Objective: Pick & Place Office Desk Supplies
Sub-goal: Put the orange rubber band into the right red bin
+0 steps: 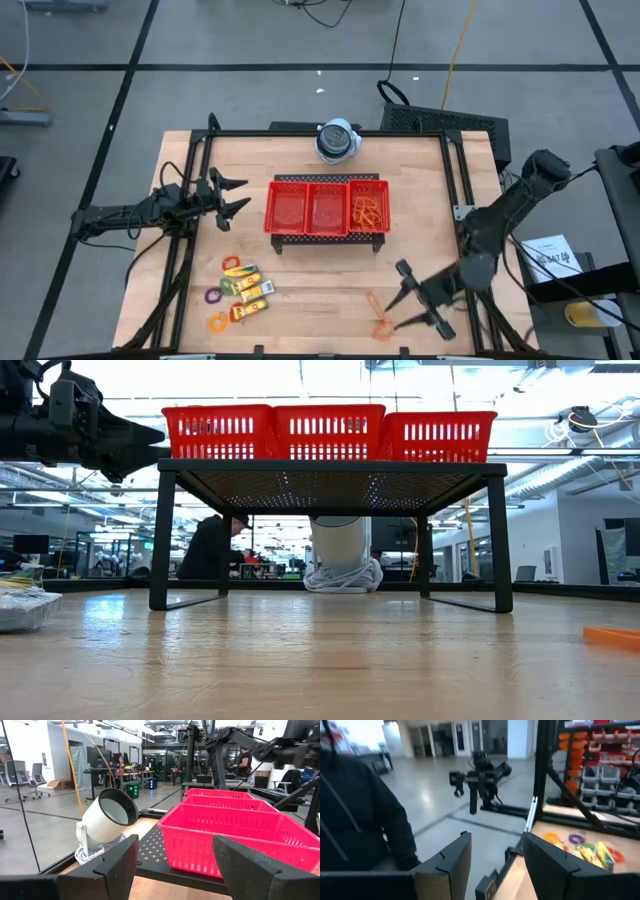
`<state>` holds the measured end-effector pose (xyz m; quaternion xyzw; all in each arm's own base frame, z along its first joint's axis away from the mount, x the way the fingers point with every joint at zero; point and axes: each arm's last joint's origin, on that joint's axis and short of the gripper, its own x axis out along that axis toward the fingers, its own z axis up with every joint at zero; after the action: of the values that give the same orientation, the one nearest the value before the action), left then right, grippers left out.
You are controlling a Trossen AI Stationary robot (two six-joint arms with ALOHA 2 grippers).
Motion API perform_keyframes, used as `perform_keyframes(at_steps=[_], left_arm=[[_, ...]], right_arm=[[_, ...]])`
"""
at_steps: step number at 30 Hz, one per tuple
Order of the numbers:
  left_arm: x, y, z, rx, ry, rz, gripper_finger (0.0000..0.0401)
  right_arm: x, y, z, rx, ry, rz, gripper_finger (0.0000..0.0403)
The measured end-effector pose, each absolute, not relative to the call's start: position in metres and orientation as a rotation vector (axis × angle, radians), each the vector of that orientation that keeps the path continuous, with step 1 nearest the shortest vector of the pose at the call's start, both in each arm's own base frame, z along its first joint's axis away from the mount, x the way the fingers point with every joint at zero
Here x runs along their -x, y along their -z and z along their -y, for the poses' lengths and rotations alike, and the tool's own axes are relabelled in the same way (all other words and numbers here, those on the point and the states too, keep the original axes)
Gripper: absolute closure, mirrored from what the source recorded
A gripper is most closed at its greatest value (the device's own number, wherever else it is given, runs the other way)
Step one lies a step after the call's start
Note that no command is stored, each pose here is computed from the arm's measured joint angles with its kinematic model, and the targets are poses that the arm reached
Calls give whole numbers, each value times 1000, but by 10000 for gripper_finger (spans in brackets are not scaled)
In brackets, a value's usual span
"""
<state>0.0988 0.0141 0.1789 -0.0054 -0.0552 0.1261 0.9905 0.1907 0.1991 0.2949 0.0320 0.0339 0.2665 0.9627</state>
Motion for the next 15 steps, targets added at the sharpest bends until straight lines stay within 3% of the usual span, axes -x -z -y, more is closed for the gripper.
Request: perform_keyframes(at_steps=[6, 15], left_arm=[[-99, -179, -14, 11, -253, 111, 134], [-99, -179, -14, 11, -253, 110, 135]], right_arm=[[-201, -286, -233, 28, -419, -319, 238], [-210, -230, -255, 43, -322, -646, 238]])
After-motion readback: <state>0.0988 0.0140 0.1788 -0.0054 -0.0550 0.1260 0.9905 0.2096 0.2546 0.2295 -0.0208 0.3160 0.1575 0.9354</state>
